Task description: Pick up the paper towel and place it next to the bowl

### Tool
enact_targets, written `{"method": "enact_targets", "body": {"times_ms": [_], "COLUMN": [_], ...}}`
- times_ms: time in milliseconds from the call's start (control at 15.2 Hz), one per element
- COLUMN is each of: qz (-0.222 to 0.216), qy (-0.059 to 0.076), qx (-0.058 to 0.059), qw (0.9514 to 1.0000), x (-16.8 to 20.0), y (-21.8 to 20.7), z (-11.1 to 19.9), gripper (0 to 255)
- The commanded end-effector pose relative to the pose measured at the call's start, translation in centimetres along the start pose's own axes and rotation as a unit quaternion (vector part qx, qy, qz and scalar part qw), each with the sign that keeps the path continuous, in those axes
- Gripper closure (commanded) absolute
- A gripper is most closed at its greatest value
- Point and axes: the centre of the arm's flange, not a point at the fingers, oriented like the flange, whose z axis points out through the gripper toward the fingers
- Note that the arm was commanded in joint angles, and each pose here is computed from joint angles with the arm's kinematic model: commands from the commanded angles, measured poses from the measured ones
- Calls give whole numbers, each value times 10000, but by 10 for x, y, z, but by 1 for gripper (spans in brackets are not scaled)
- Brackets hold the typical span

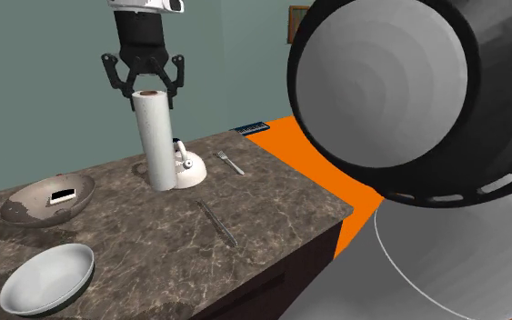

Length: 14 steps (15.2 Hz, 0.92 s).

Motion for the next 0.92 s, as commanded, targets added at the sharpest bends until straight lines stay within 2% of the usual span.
{"method": "enact_targets", "body": {"times_ms": [0, 858], "qz": [7, 7], "qy": [1, 1], "qx": [0, 0], "qw": [10000, 10000], "x": [-14, -98], "y": [-23, -173], "z": [3, 14], "gripper": [255, 255]}}
